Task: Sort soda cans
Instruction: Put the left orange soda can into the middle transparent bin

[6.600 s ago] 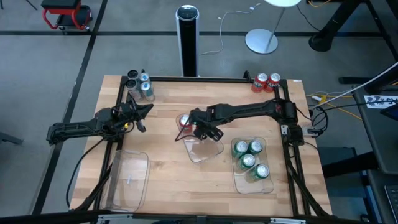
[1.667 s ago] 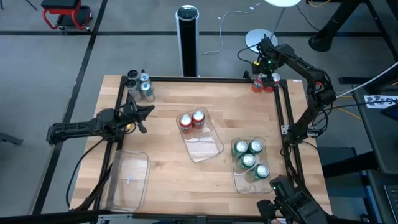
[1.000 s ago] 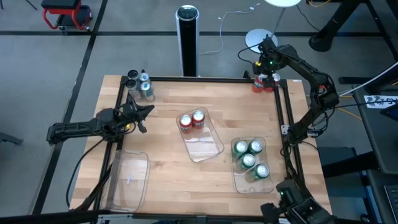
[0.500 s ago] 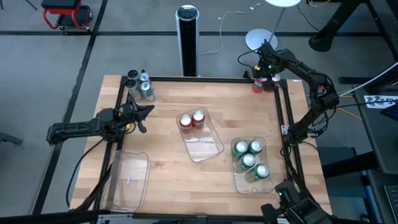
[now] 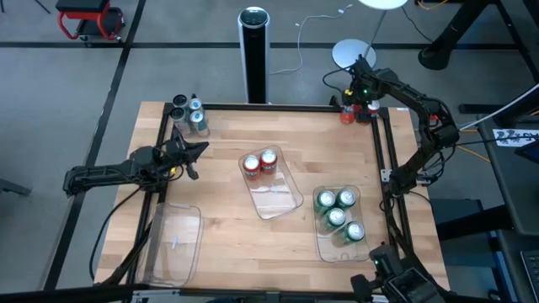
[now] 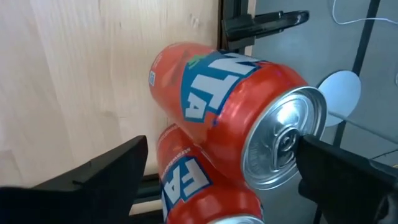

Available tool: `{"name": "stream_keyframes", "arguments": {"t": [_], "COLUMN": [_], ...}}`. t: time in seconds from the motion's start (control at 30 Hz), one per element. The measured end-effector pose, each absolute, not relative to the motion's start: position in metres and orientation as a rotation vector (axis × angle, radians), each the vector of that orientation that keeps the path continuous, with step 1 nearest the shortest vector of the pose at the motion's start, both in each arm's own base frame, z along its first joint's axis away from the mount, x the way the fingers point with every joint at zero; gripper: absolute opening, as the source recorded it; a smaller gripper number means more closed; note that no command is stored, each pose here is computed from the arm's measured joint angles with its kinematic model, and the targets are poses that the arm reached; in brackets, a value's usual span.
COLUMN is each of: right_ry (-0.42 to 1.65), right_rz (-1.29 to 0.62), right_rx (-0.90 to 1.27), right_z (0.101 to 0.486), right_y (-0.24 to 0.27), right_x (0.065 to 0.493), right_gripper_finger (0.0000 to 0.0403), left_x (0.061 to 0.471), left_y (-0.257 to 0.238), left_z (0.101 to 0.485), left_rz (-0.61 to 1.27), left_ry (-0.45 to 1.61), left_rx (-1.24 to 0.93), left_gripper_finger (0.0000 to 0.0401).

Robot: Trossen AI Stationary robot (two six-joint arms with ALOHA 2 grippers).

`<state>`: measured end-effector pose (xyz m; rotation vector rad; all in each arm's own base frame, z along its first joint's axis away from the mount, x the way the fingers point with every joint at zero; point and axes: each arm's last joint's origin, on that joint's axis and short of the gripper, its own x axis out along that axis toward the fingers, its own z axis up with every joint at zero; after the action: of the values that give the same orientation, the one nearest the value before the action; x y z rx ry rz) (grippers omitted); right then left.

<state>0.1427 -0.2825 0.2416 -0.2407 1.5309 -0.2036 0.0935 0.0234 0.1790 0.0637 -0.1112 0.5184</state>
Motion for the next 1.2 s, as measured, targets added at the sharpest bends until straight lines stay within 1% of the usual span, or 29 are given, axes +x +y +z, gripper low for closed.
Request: {"name": "stream_keyframes", "arguments": {"t": [0.27, 0.5, 0.97, 1.07, 1.2], "right_ry": [1.542, 1.51, 1.454, 1.453, 1.469], "right_rz": [-0.175, -0.177, -0.278, -0.29, -0.237], "right_rx": [-0.217, -0.222, -0.302, -0.283, -0.233], "right_z": [0.242, 0.254, 0.262, 0.258, 0.246], "right_y": [-0.279, -0.27, -0.277, -0.28, -0.283], "right_x": [0.141, 0.138, 0.141, 0.142, 0.144], "right_gripper_finger": [0.0399, 0.0399, 0.0399, 0.0399, 0.0399], "left_x": [0.094, 0.094, 0.094, 0.094, 0.094], "left_y": [0.023, 0.023, 0.023, 0.023, 0.023], "left_z": [0.179, 0.179, 0.179, 0.179, 0.179], "left_rz": [0.518, 0.519, 0.519, 0.519, 0.518], "left_ry": [-0.11, -0.112, -0.111, -0.111, -0.109], "left_rx": [0.067, 0.067, 0.067, 0.067, 0.066], "left_gripper_finger": [0.0, 0.0, 0.0, 0.0, 0.0]}}
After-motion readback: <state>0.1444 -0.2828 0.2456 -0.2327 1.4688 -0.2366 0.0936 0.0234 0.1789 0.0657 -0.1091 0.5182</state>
